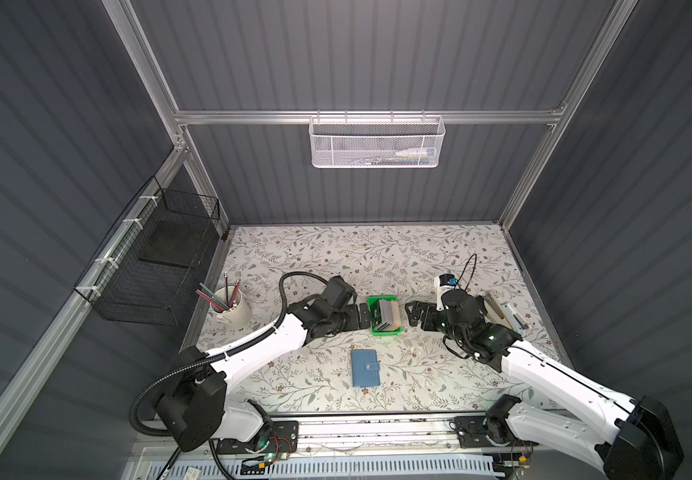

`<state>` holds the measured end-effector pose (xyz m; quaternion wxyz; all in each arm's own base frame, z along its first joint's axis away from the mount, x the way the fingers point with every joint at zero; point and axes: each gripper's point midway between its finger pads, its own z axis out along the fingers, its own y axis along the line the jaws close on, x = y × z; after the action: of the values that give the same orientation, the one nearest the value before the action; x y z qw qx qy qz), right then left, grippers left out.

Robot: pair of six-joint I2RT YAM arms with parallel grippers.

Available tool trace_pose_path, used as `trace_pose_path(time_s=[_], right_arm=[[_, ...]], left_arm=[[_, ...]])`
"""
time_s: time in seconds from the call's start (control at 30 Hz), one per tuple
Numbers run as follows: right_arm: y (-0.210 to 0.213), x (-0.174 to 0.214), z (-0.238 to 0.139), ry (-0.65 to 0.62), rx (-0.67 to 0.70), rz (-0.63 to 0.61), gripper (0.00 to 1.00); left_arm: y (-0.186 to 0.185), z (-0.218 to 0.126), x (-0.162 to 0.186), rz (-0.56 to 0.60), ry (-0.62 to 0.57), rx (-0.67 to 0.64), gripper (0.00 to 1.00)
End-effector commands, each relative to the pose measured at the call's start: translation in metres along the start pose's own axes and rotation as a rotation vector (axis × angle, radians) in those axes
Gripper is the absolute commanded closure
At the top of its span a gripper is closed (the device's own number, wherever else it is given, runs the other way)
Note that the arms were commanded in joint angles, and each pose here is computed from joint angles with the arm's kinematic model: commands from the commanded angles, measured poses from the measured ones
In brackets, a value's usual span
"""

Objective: Put the credit cards into the card holder

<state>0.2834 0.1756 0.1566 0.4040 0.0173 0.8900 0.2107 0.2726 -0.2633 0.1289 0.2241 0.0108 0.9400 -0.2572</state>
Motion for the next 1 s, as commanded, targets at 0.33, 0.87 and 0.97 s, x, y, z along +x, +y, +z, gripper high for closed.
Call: trace_pose_path(time_s=[0.33, 0.87, 0.97], right_arm=[[0.011, 0.026, 0.052, 0.190, -0.024, 0.131, 0.25], [0.017, 0.041, 0.099, 0.274, -0.172, 0.161, 0.33], [0.020, 0.043, 0.103, 0.283, -0.191, 0.164, 0.38]], left_arm=[[-0.005, 0.043, -0.018, 0.080, 0.077, 0.160, 0.07], [-0.008, 0.077, 0.000, -0.003, 0.154, 0.238, 0.26], [-0.006, 0.078, 0.000, -0.006, 0.148, 0.228, 0.27]])
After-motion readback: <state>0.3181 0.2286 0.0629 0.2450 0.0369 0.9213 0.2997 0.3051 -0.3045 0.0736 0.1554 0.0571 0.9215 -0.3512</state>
